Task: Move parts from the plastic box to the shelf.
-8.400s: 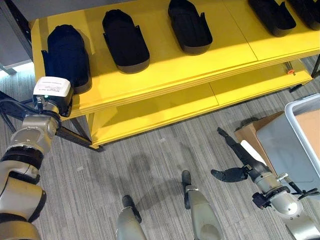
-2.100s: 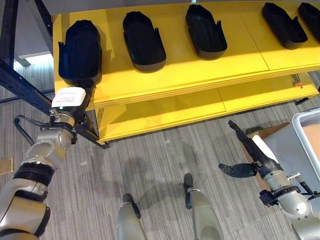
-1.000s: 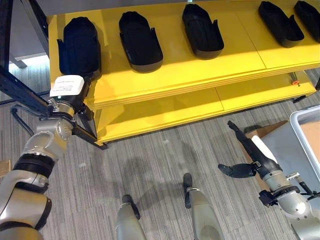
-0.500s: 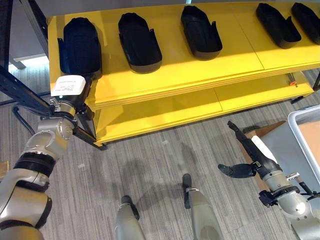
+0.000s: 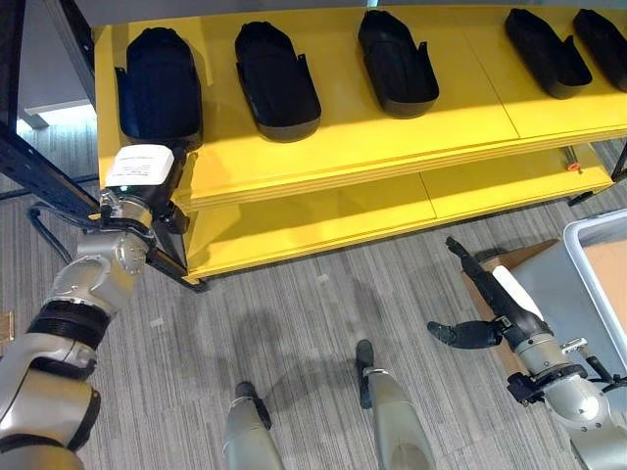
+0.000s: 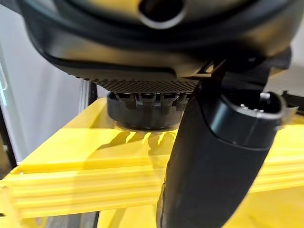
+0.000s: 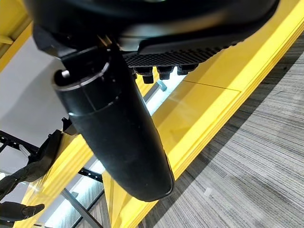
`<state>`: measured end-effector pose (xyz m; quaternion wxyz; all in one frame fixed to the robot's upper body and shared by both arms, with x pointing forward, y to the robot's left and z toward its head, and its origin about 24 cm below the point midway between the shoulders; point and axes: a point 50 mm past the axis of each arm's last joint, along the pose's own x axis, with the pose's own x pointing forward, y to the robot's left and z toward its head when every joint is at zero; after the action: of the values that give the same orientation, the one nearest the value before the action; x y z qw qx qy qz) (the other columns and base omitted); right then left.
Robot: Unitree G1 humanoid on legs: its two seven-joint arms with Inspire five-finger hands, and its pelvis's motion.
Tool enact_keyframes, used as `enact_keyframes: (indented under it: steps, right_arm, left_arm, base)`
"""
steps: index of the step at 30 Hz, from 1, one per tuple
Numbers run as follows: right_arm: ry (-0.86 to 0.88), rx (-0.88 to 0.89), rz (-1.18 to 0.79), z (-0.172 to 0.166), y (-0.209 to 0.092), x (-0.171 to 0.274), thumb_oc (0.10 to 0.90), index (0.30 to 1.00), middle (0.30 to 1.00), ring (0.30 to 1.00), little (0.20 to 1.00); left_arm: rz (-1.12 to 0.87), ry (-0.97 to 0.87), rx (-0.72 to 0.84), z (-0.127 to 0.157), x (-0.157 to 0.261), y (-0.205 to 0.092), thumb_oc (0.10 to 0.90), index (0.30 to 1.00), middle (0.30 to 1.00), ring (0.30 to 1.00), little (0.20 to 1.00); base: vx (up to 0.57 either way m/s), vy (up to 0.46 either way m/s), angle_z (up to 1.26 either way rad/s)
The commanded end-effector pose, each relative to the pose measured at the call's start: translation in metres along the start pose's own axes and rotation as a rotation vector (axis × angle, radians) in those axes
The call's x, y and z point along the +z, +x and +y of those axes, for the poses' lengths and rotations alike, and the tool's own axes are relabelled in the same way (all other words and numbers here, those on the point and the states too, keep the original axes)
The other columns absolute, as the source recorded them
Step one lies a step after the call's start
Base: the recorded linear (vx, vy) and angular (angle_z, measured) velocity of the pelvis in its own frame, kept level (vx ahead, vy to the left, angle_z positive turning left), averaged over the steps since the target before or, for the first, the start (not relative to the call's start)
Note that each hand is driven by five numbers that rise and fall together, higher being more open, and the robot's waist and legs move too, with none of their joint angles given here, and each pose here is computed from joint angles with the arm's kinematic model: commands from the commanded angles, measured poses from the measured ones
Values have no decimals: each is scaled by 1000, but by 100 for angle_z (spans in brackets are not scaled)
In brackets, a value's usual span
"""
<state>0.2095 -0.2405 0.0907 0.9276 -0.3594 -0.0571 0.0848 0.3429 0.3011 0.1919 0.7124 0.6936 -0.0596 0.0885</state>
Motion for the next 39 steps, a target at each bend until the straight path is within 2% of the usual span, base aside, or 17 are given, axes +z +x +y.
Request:
enact_keyframes:
  steps: [1,7,9,11,12,14,15,17,18,21,28,31,33,35,37,39]
  right_arm:
    - [-31,-127,-173,-27,4,28,900,1000,1000,1000,1000]
    - [-26,-134,-179,-28,6,29,900,1000,1000,1000,1000]
    - [-5,-140,-205,-30,6,33,900,1000,1000,1000,1000]
    - [43,-142,-232,-29,8,38,900,1000,1000,1000,1000]
    - [42,-140,-233,-29,8,38,900,1000,1000,1000,1000]
    - [59,-132,-232,-26,11,37,900,1000,1000,1000,1000]
    - [64,-128,-244,-24,14,39,900,1000,1000,1000,1000]
    - [58,-124,-248,-23,15,40,900,1000,1000,1000,1000]
    - [38,-123,-265,-22,15,43,900,1000,1000,1000,1000]
    - [43,-117,-256,-20,13,41,900,1000,1000,1000,1000]
    - [169,-65,-173,0,3,24,900,1000,1000,1000,1000]
    - [204,-44,-147,4,-1,19,900,1000,1000,1000,1000]
    - [319,-19,-112,17,-1,12,900,1000,1000,1000,1000]
    - [412,-6,-80,27,-1,6,900,1000,1000,1000,1000]
    - [595,-17,-51,41,4,1,900,1000,1000,1000,1000]
    - [650,-15,-45,46,5,1,900,1000,1000,1000,1000]
  left_arm:
    - [-34,-21,221,46,-2,0,900,1000,1000,1000,1000]
    - [-87,-147,242,36,-2,-29,900,1000,1000,1000,1000]
    - [-131,-455,212,20,0,-59,900,1000,1000,1000,1000]
    - [-114,-1096,256,-5,3,-88,900,1000,1000,1000,1000]
    - [-112,-1098,256,-5,2,-89,900,1000,1000,1000,1000]
    - [-113,-1327,235,-20,13,-97,900,1000,1000,1000,1000]
    - [-131,-1503,185,-33,27,-106,900,1000,1000,1000,1000]
    - [-125,-1557,167,-38,32,-110,900,1000,1000,1000,1000]
    - [-132,-1663,137,-46,40,-118,900,1000,1000,1000,1000]
    - [-119,-1663,107,-53,42,-129,900,1000,1000,1000,1000]
    - [26,-1854,-26,-94,57,-165,900,1000,1000,1000,1000]
    - [40,-1796,-55,-99,58,-173,900,1000,1000,1000,1000]
    - [111,-1865,-108,-116,65,-181,900,1000,1000,1000,1000]
    - [156,-1856,-138,-126,67,-188,900,1000,1000,1000,1000]
    - [198,-1870,-158,-135,72,-190,900,1000,1000,1000,1000]
    - [205,-1875,-168,-137,75,-190,900,1000,1000,1000,1000]
  base:
    - [0,0,0]
    - [-6,-2,2]
    - [-12,7,9]
    - [13,15,12]
    - [27,-2,8]
    - [60,-11,18]
    - [58,-10,23]
    - [56,-22,14]
    - [57,-26,6]
    - [71,-28,0]
    - [80,-27,12]
    - [54,1,13]
    - [24,2,4]
    - [0,0,0]
    - [-2,15,-1]
    - [3,26,-8]
